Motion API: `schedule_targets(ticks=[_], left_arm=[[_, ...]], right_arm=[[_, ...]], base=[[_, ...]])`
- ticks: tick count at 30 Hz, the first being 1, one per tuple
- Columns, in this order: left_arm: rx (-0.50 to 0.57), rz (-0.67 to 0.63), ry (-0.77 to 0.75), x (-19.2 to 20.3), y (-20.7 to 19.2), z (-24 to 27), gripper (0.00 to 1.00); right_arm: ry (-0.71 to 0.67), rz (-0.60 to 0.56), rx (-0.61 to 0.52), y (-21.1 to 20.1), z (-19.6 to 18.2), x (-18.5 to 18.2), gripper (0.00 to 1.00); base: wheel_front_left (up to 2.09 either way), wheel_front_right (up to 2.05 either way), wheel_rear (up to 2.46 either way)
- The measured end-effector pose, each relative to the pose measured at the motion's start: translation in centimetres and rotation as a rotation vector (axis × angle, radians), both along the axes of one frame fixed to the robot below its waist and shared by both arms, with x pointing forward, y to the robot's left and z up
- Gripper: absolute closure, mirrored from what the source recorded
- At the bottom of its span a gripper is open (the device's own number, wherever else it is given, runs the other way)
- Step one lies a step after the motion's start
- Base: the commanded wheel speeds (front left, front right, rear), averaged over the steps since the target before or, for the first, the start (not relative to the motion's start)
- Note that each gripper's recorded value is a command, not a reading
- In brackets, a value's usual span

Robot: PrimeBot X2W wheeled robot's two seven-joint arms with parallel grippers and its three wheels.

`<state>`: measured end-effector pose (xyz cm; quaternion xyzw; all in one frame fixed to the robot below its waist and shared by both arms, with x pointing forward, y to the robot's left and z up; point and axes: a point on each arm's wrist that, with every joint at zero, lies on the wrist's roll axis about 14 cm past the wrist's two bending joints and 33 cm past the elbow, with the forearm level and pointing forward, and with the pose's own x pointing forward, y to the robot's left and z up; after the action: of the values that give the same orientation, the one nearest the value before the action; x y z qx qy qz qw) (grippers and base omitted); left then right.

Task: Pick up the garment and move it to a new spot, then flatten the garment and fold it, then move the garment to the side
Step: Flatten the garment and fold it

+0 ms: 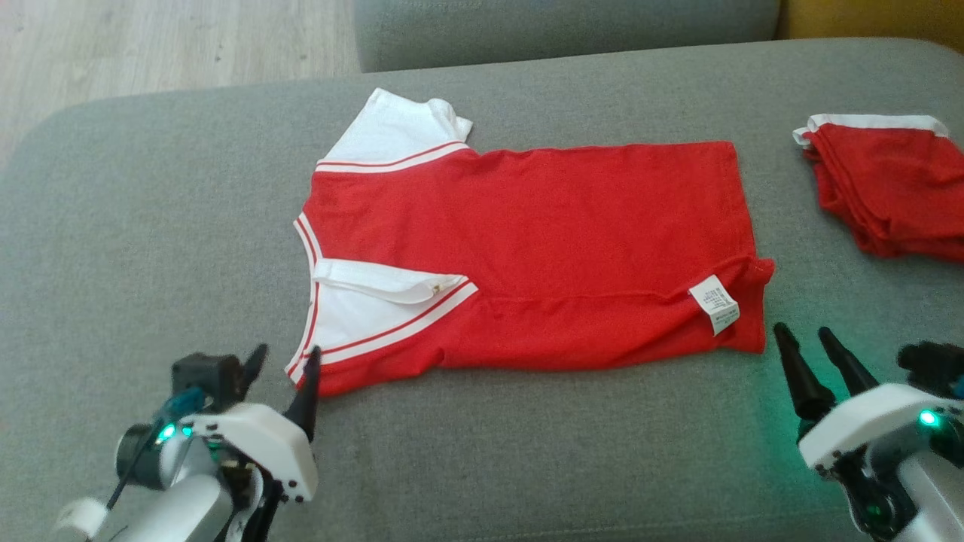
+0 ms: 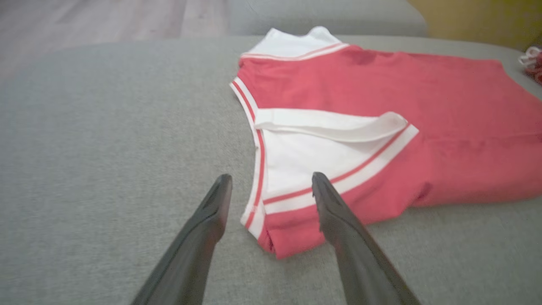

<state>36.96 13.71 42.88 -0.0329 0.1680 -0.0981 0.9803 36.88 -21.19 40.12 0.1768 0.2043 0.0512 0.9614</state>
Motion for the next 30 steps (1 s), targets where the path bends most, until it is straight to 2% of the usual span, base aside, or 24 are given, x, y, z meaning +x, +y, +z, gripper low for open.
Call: schedule_targets(ticks=[3, 9, 16, 23, 24, 25, 26, 27, 29, 30], left_arm=[[0.020, -0.027, 0.068, -0.1, -0.4, -1.4, 0.00], [0.023, -0.068, 0.163, -0.1, -2.0, -3.3, 0.00], [0.072, -0.021, 0.258, 0.0, -0.8, -5.6, 0.00], [0.052, 0.007, 0.330, 0.6, -0.6, -6.5, 0.00], [0.048, 0.008, 0.335, 0.7, -0.6, -6.5, 0.00], [0.047, 0.008, 0.339, 0.8, -0.7, -6.6, 0.00], [0.042, 0.011, 0.342, 0.9, -0.6, -6.6, 0.09], [0.039, 0.014, 0.347, 0.9, -0.6, -6.6, 0.09], [0.036, 0.025, 0.350, 0.9, -0.3, -6.5, 0.54], [0.035, 0.027, 0.362, 0.7, -0.2, -6.6, 0.75]], right_arm=[[0.050, 0.035, -0.053, 0.6, -0.9, 0.4, 0.00], [0.131, 0.085, -0.086, 2.3, -2.2, 1.3, 0.00], [0.210, 0.120, -0.108, 3.4, -3.7, 1.0, 0.00], [0.242, 0.130, -0.110, 3.8, -4.0, 1.2, 0.00], [0.248, 0.133, -0.112, 3.8, -4.0, 1.2, 0.07], [0.250, 0.135, -0.115, 3.8, -4.1, 1.2, 0.24], [0.253, 0.136, -0.117, 3.8, -4.1, 1.2, 0.48], [0.255, 0.135, -0.116, 3.7, -4.0, 1.2, 0.48], [0.260, 0.135, -0.113, 3.8, -4.0, 1.0, 0.79], [0.264, 0.135, -0.109, 3.9, -4.1, 0.8, 1.00]], base=[[0.00, 0.00, 0.00], [0.00, 0.00, 0.00], [0.00, 0.00, 0.00], [0.00, 0.00, 0.00], [0.00, 0.00, 0.00], [0.00, 0.00, 0.00], [0.00, 0.00, 0.00], [0.00, 0.00, 0.00], [0.00, 0.00, 0.00], [0.00, 0.00, 0.00]])
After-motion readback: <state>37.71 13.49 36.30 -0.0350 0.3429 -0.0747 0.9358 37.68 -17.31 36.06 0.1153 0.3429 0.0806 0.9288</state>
